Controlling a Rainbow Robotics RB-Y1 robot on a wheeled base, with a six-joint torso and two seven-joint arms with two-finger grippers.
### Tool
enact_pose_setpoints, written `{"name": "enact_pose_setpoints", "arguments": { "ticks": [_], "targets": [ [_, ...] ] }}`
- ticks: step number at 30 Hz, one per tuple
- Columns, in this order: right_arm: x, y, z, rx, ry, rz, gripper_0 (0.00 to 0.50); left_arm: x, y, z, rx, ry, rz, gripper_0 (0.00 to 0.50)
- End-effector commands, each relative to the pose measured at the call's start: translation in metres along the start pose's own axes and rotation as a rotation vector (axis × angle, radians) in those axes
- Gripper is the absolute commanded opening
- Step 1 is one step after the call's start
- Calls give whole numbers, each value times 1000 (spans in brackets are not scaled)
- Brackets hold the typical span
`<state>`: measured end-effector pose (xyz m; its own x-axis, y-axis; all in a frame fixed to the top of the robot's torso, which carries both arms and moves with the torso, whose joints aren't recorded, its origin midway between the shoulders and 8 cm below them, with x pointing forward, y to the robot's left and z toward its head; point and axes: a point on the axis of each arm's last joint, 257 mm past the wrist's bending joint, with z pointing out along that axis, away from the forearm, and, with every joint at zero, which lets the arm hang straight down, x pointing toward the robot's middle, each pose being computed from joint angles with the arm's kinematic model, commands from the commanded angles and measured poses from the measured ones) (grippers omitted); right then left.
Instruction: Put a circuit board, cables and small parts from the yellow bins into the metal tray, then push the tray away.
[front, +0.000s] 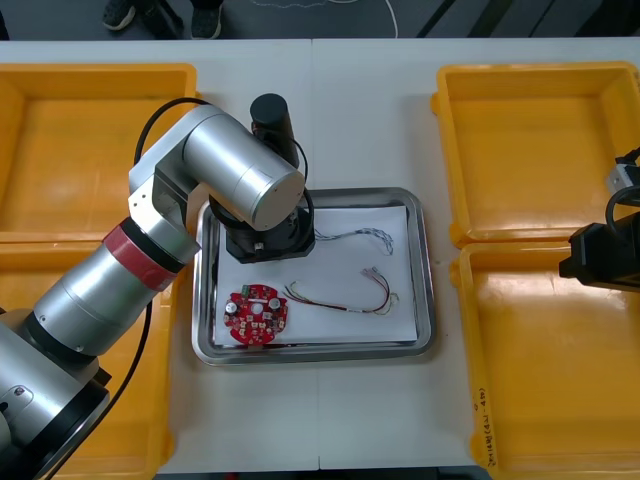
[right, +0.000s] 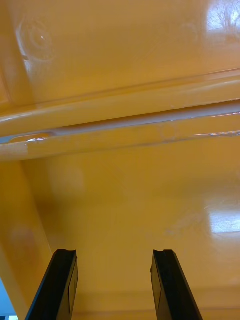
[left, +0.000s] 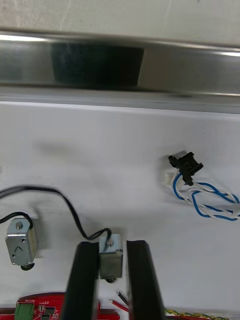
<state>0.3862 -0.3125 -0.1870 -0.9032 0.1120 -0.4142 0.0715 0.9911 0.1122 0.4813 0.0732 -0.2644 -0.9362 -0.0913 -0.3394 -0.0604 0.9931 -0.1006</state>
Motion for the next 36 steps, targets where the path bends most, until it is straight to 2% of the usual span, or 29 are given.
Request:
{"name": "enact_pose_setpoints", "arguments": {
  "ticks": [1, 2, 4, 9, 12, 21, 27, 29, 31, 36],
  "targets": [
    [7, 11, 0, -20, 3, -66, 426, 4, -17, 0, 29, -12, 87, 405],
    [8, 12, 0, -21, 3, -66, 428, 3, -17, 0, 30, -13, 86, 437],
    [8, 12, 0, -23, 4, -68, 427, 3, -17, -1, 32, -15, 87, 460],
    [8, 12, 0, -23, 4, -70, 427, -1, -18, -10, 42, -26, 82, 479],
    [8, 12, 0, -24, 5, -72, 426, -5, -15, -22, 42, -34, 79, 479],
    [8, 13, 0, -25, 6, -78, 428, -20, -2, -76, 68, -82, 61, 483],
    [8, 14, -1, -29, 4, -85, 426, -28, 13, -104, 70, -112, 40, 484],
    [8, 16, -2, -34, 2, -91, 426, -35, 21, -118, 74, -140, 30, 491],
    [9, 18, -2, -39, 3, -100, 428, -49, 28, -136, 91, -194, 13, 500],
    [11, 26, -5, -47, -5, -145, 426, -64, 48, -158, 109, -241, -6, 500]
  ]
}}
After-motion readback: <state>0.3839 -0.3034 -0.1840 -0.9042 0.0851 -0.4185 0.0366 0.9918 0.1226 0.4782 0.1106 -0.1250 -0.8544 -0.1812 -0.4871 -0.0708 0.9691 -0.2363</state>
